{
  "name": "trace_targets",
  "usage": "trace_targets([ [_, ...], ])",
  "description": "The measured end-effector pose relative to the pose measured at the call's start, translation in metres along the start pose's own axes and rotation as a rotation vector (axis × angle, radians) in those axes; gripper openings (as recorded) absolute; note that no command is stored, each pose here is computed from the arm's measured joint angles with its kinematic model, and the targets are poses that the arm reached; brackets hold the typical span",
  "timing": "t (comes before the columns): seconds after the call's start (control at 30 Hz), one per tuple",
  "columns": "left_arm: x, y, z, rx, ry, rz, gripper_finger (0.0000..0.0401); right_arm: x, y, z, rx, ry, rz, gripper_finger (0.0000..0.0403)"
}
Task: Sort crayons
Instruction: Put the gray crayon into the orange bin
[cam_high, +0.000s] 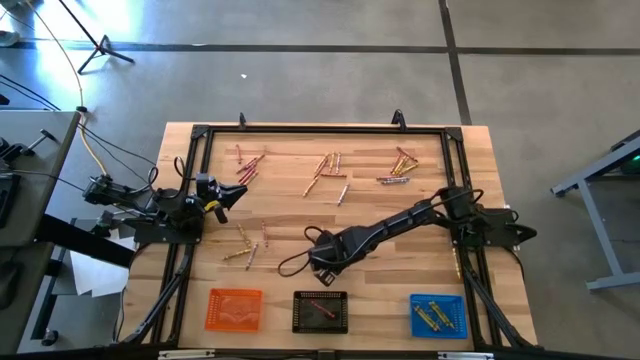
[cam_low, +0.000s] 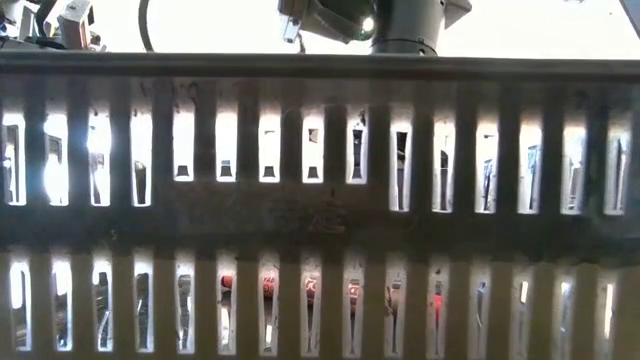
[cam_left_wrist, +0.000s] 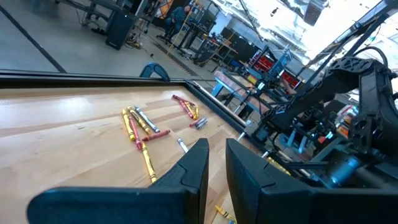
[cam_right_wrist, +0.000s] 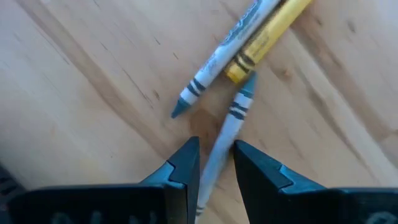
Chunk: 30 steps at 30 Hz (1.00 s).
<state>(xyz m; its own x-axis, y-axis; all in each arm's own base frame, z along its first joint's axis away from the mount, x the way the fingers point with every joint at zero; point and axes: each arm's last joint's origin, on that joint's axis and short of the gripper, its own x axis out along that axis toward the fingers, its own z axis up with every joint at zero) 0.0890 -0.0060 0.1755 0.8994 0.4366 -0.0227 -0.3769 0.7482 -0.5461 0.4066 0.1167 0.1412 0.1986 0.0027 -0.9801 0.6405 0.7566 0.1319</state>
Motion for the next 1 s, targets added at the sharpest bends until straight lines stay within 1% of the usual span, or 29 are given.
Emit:
trace_targets([
  [0.13,0.0000,0.0000,0.0000,0.000,0.000,0.000,0.0045,0.0082,-0.0002,-0.0007,0.003,0.011,-0.015,0.0084],
  [0.27,0.0000,0.0000,0.0000,0.000,0.000,0.000,0.0045,0.0091,-0.0008,-0.0004,0.004,0.010,-0.020,0.0079],
  [0.37,0.0000,0.0000,0.0000,0.000,0.000,0.000,0.0045,0.0095,-0.0013,0.0004,0.007,0.014,-0.017,0.0062],
  [0.5,0.0000,0.0000,0.0000,0.000,0.000,0.000,0.0045,0.0102,-0.0022,-0.0005,0.006,0.027,-0.025,0.0021],
  [0.57,0.0000,0.0000,-0.0001,0.000,0.000,0.000,0.0045,0.0102,-0.0027,-0.0009,0.006,0.035,-0.028,0.0009],
  [0.77,0.0000,0.0000,0.0000,0.000,0.000,0.000,0.0045,0.0106,-0.0030,-0.0014,0.007,0.051,-0.023,0.0020],
  [1.0,0.0000,0.0000,0.0000,0.000,0.000,0.000,0.0045,0.0103,-0.0031,-0.0016,0.007,0.057,-0.021,0.0005],
])
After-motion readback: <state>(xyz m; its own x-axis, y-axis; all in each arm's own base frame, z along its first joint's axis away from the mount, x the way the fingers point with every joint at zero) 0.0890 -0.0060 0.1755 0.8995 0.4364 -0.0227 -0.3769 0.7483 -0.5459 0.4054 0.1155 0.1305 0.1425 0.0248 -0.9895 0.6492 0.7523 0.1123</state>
